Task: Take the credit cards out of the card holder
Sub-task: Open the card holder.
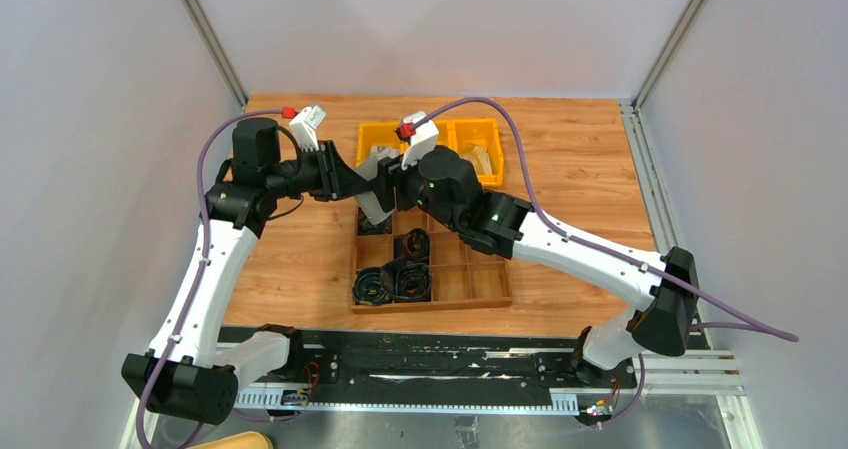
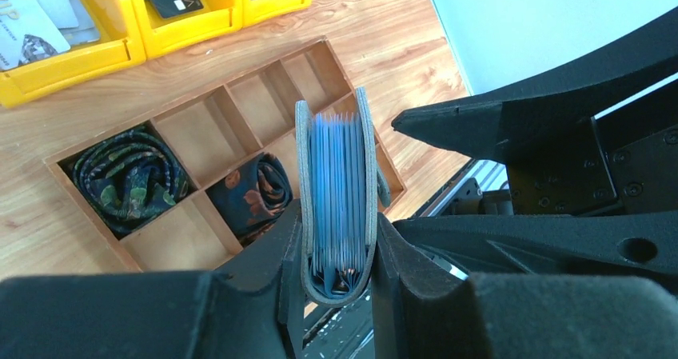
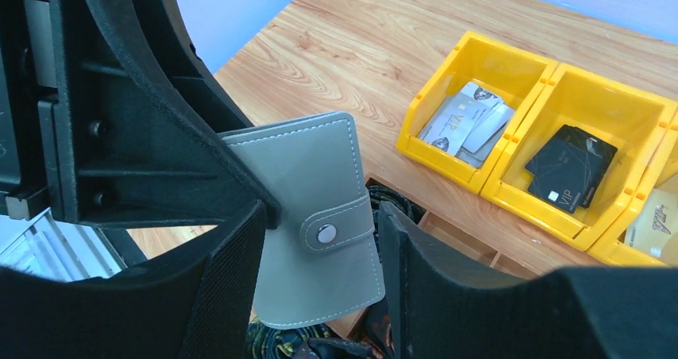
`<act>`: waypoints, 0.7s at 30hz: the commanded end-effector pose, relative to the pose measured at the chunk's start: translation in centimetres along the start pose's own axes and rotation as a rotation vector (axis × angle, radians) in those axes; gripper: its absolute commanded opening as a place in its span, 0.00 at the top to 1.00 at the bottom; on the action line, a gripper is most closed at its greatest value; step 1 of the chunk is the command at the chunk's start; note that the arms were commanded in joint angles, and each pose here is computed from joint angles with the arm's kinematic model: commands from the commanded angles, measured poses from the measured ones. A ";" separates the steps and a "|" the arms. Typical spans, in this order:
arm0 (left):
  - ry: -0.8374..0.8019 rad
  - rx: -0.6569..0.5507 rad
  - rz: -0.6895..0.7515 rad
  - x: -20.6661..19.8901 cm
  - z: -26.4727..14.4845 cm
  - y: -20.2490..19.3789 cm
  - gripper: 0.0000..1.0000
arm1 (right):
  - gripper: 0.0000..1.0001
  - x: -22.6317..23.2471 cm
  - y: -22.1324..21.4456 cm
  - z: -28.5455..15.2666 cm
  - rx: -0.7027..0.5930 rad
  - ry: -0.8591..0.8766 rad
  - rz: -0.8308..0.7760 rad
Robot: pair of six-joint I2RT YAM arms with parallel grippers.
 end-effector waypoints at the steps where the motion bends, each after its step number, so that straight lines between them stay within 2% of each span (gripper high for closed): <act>1: -0.046 -0.016 0.017 -1.5 -0.9 0.4 1.00 | 0.44 0.0 -0.2 0.1 0.020 -0.051 -0.057; 11: -0.050 -0.015 0.022 -1.8 -1.1 0.4 1.00 | 0.45 -0.8 -1.5 -1.9 0.021 -0.056 -0.059; 21: -0.056 -0.030 0.014 -2.3 -1.4 0.8 1.00 | 0.44 0.3 -1.6 -1.5 0.027 -0.026 -0.112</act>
Point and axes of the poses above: each gripper's point midway between its finger pads, its own z axis out along the fingers, its own x axis along the line the jaws close on, y = z × x, the point moved 6 cm from there along -z, back along the fingers, and after that the axes turned 10 degrees about -z, right-handed, at the moved point
